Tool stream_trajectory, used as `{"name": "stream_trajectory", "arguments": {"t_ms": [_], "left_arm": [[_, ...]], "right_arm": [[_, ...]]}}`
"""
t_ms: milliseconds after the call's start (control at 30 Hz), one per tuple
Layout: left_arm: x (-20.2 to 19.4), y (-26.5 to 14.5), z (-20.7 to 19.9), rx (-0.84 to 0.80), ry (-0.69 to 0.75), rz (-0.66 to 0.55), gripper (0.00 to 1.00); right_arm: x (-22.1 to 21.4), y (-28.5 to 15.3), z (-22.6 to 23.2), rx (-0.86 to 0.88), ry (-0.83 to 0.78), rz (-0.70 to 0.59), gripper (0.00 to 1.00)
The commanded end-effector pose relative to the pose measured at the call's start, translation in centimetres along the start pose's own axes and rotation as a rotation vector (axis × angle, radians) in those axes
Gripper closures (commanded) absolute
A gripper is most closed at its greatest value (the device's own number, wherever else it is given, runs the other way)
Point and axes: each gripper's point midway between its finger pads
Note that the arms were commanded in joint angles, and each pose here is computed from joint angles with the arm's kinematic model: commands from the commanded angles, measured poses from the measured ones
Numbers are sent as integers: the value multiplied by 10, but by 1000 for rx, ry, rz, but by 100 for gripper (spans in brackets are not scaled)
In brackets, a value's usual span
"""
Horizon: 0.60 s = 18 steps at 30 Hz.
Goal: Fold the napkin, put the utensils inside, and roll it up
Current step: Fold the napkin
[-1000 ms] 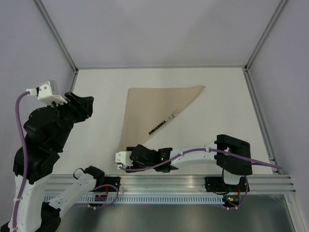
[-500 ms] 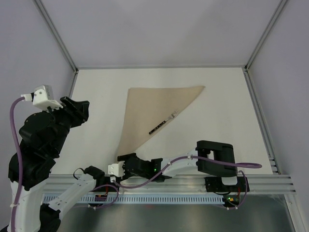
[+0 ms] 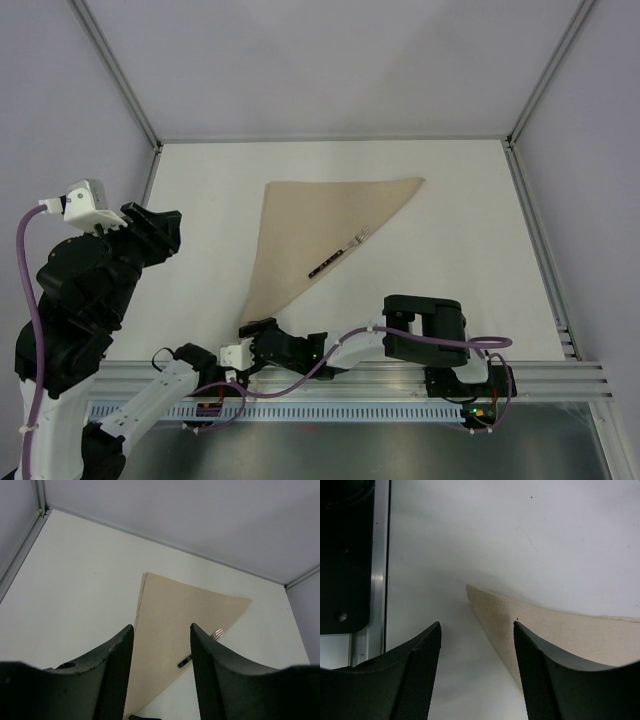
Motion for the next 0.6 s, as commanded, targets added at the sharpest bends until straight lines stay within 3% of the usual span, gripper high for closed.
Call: {"name": "stream_trajectory", "arguments": {"t_ms": [0, 133, 267, 567], "left_arm": [[-3, -1, 3, 16, -10, 8, 46], [-6, 1, 3, 18, -7, 16, 46], [-9, 3, 2, 16, -7, 24, 46], [-12, 4, 3, 19, 5, 31, 47]], "right_arm": [[21, 7, -6, -44, 6, -80, 35], [19, 12, -8, -61, -6, -85, 41], [14, 15, -6, -68, -15, -85, 56], [8, 20, -6, -75, -25, -81, 74]]}}
Point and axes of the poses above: each gripper's point midway between its finger pads, its own y axis out along the fingers, its own z axis along the line the jaws close on, x = y × z, and after that the axes turned 5 degrees about y, right-handed
